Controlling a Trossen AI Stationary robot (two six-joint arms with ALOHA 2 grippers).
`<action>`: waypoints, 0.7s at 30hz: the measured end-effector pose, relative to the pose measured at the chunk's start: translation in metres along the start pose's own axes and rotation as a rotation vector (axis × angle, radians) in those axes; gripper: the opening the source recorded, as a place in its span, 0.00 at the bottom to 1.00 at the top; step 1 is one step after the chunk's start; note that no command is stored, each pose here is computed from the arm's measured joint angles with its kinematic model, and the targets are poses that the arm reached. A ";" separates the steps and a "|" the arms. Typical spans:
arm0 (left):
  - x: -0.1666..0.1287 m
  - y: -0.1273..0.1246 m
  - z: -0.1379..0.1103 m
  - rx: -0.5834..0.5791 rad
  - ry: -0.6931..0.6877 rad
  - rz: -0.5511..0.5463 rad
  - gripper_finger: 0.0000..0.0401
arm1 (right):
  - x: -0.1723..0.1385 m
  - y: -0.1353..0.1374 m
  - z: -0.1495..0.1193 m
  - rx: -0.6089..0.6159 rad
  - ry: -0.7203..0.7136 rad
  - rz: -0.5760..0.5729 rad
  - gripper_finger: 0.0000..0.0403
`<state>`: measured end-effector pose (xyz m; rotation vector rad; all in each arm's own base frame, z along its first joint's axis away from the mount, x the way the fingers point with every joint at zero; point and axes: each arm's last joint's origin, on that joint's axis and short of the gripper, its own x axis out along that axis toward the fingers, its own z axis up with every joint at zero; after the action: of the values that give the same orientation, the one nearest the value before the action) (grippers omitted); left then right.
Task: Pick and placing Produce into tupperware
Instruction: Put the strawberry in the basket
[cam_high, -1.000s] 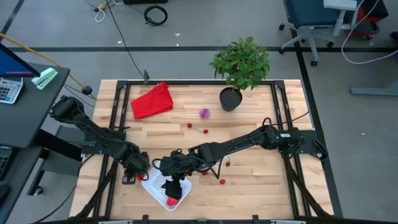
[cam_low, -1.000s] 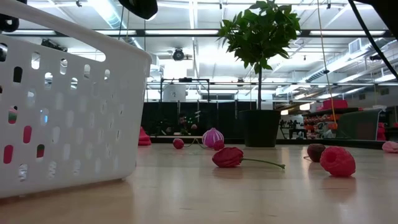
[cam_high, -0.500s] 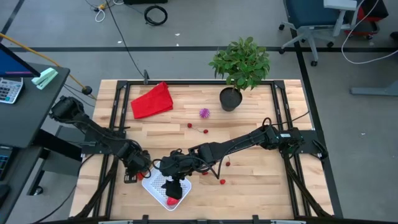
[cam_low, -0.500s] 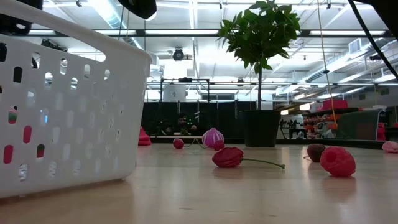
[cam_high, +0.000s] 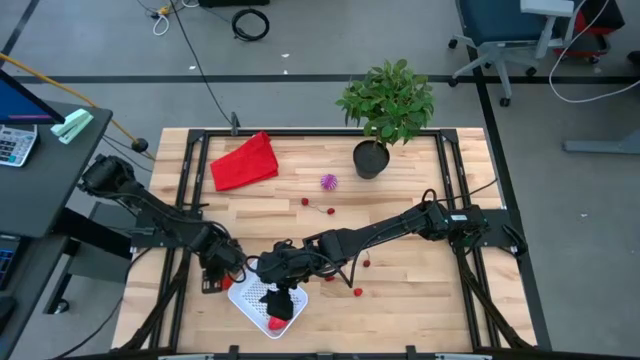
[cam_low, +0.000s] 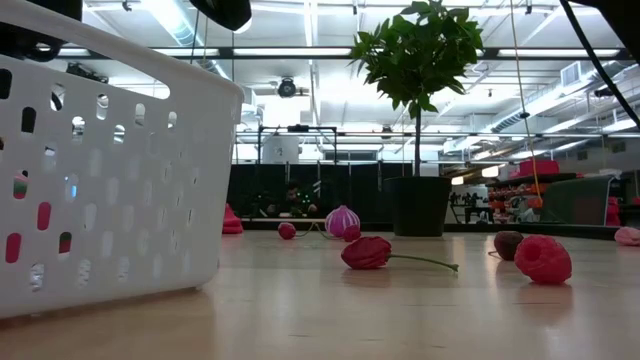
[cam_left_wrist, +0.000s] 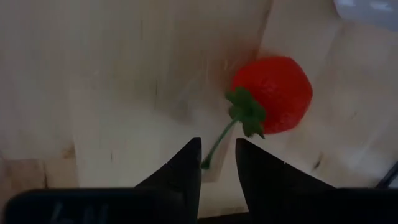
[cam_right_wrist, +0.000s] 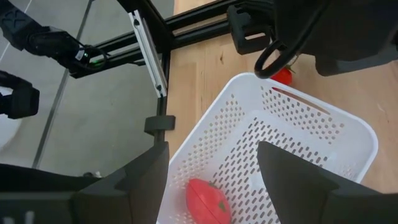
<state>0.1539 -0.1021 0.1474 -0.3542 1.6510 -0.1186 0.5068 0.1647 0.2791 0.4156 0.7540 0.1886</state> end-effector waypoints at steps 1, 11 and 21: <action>0.000 0.000 0.000 0.000 0.002 0.000 0.25 | 0.000 0.000 0.000 -0.001 0.000 0.000 0.63; 0.000 0.000 0.000 0.006 -0.002 0.005 0.17 | 0.000 -0.002 0.001 -0.002 -0.001 -0.003 0.63; 0.000 0.000 0.002 0.014 -0.049 0.031 0.10 | 0.000 -0.003 0.002 -0.004 -0.003 -0.004 0.63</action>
<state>0.1562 -0.1017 0.1471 -0.3183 1.6064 -0.0970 0.5078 0.1616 0.2790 0.4105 0.7516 0.1858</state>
